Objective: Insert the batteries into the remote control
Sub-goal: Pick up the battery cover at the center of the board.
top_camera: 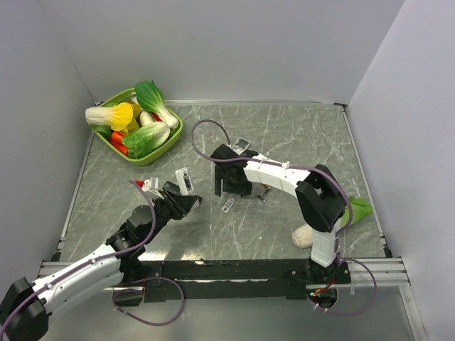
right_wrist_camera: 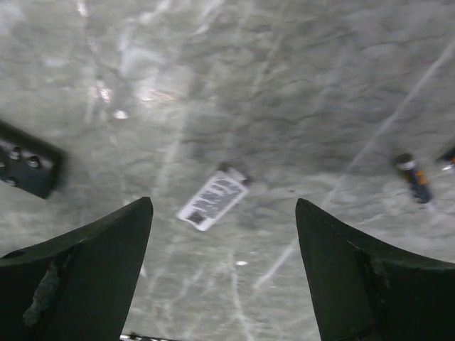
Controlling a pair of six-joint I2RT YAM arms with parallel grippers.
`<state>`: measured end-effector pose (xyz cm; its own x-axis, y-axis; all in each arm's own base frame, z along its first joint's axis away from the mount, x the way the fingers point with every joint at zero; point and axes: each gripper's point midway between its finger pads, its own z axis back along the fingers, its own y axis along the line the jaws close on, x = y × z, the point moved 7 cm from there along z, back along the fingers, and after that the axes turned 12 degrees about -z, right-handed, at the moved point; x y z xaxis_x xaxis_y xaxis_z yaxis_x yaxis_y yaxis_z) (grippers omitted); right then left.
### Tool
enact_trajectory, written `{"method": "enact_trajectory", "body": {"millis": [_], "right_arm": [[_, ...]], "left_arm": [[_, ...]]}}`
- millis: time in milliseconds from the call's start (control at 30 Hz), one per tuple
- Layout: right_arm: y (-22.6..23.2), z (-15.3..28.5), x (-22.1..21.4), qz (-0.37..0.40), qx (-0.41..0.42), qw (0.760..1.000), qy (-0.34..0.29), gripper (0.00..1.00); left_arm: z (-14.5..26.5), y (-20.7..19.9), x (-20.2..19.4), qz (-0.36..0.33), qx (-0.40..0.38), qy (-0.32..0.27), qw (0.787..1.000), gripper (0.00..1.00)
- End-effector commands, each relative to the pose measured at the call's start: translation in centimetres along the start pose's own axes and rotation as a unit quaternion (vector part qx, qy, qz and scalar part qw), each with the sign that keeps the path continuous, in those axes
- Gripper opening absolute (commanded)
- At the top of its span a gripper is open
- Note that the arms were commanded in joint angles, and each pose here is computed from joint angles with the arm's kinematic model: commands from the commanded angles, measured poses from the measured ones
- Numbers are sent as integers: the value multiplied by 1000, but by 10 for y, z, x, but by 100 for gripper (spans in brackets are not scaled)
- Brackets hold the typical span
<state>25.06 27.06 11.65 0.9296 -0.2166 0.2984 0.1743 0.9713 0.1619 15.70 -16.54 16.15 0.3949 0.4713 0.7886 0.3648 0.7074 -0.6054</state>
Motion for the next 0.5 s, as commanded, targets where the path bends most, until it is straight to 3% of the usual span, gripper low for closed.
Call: {"method": "enact_trajectory", "body": {"millis": [0,133,467], "right_arm": [[10,5,-4,-64,-24,997,-22,80],[7,0,-7,-88,-57,994,-21,66],[9,-16,-15,-119,-69,990,-11,54]], "left_arm": [[2,-1,6,5,-2,-19,1000,1],[4,0,5,7,-3,-20,1000,1],[10,2,6,12,-6,-26,1000,1]]}}
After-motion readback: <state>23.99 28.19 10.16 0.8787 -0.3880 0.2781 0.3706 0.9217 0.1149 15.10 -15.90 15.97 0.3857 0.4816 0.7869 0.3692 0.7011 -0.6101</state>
